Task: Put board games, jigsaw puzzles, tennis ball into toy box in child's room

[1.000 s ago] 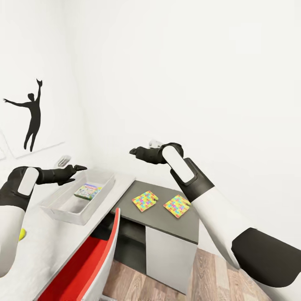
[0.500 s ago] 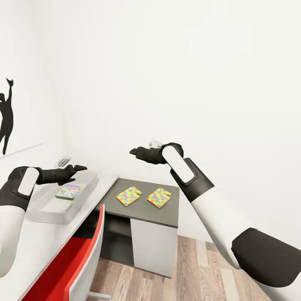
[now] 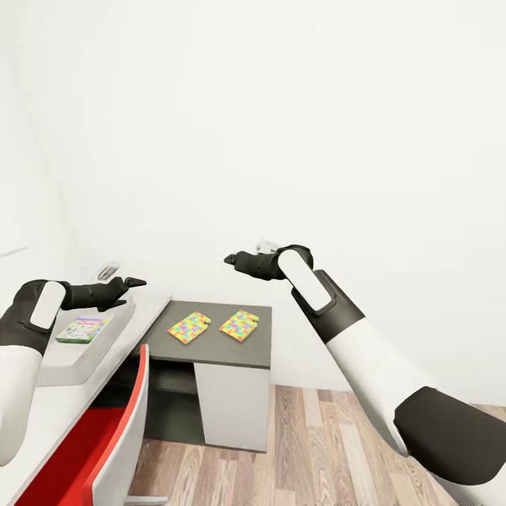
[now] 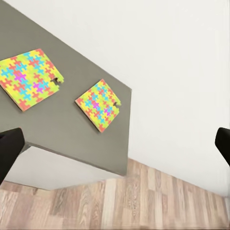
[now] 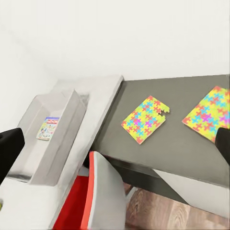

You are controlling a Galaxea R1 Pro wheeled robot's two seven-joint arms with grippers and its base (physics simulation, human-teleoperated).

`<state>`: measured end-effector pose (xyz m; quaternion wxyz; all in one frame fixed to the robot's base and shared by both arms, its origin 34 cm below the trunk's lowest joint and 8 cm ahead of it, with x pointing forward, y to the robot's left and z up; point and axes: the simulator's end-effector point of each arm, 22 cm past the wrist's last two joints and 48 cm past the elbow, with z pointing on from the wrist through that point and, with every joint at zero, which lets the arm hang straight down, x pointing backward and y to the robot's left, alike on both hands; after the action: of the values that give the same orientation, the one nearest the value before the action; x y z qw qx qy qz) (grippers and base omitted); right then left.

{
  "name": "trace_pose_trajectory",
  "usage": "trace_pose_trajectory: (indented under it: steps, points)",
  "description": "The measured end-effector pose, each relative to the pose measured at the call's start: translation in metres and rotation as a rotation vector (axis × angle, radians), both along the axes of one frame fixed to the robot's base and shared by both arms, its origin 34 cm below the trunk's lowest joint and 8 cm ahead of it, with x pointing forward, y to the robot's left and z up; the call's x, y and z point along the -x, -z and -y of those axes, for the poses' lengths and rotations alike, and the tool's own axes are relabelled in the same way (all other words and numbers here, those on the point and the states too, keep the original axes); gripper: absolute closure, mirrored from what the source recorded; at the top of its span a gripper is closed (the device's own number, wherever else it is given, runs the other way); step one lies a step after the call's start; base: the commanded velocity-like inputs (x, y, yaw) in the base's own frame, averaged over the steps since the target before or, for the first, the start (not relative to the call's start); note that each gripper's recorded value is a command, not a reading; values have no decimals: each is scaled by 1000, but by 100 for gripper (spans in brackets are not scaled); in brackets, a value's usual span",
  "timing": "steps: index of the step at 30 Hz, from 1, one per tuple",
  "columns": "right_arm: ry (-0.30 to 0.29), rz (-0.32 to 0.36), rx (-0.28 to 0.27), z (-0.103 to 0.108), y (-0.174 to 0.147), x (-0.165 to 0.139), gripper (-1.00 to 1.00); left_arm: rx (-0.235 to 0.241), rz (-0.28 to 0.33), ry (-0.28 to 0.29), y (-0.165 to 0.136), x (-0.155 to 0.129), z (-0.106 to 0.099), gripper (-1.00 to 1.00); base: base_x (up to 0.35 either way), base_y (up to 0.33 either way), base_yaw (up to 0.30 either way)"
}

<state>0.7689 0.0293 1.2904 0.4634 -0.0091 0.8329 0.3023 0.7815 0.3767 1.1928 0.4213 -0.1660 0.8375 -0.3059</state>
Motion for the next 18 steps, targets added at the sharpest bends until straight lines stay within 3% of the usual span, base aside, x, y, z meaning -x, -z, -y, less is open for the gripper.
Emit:
trace_pose_trajectory:
  steps: [15,18]
  points:
    - [12,-17,4,7,13,2,-100,-1,7,-1,-5,2,0,-100,-104,0,-281]
    - [30,-27,14,20,22,-1,-100,-1,7,-1,-5,2,0,-100,-148,0,-281]
